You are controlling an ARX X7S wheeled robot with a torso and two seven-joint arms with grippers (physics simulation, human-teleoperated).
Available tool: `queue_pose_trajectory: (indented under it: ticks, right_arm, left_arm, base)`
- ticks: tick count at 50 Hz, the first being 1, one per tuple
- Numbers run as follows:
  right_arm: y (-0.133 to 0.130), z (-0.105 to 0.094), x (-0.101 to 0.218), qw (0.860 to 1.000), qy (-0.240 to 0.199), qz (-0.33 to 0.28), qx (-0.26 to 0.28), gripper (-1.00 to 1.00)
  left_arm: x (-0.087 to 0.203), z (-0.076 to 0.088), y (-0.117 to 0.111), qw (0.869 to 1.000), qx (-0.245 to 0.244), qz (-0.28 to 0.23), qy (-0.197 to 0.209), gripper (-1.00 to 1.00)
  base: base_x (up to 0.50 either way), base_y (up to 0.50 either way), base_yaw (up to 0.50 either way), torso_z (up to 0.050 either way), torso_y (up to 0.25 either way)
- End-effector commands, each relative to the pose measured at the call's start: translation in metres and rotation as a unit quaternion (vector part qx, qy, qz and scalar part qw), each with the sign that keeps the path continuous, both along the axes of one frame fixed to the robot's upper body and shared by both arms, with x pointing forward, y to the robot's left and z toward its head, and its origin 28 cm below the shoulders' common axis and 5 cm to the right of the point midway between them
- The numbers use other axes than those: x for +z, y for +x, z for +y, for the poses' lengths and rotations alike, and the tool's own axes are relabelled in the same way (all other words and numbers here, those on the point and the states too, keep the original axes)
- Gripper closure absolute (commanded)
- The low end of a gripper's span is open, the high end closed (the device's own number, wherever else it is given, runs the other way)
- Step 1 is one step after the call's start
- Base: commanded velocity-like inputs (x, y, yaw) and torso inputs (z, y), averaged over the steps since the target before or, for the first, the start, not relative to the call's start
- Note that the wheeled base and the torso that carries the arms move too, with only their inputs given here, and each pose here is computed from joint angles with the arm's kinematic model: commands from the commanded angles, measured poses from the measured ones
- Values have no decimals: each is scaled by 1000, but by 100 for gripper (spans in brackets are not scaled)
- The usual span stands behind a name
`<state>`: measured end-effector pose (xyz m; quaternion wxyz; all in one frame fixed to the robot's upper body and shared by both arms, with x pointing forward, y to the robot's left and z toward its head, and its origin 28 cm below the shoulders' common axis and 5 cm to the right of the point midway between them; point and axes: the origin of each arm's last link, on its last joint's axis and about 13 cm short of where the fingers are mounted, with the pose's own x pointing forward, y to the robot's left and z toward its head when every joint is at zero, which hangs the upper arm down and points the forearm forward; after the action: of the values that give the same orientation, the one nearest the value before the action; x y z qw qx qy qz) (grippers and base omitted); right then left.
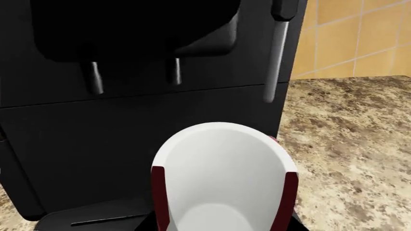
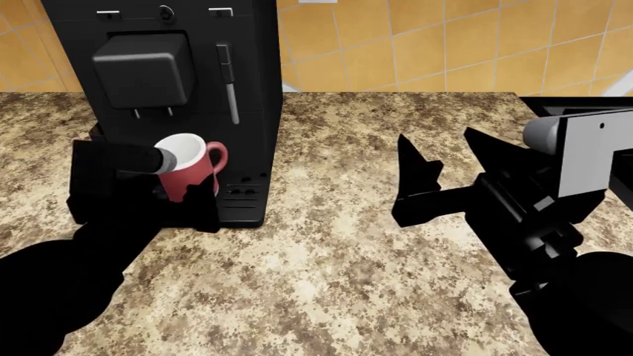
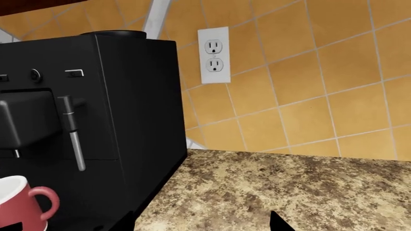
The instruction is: Pick the mug from under the coffee machine dispenser and place it on the counter.
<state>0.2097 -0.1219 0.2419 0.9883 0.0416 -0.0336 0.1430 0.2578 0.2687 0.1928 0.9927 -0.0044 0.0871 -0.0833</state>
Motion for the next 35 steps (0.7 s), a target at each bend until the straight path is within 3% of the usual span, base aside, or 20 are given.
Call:
queue_pose_trajectory:
  ticks: [1, 14, 27, 35]
  right_arm:
    - [-1, -3, -1, 1000, 3, -6, -15, -100]
    - [-10, -10, -10, 998, 32, -13, -48, -100]
    - [-21, -13, -12, 997, 43, -22, -68, -100]
    - [-28, -12, -4, 996, 34, -43, -74, -100]
  left_arm:
    - [10, -16, -15, 998, -55, -26, -1, 100]
    - [22, -48, 14, 989, -145, -33, -22, 100]
    - [25, -80, 37, 979, -197, -27, -39, 100]
    - [24, -93, 56, 978, -202, -34, -41, 100]
  base:
    - [0, 0, 0, 0, 0]
    - [0, 0, 0, 0, 1]
    - [0, 0, 0, 0, 0]
    - [0, 0, 0, 0, 0]
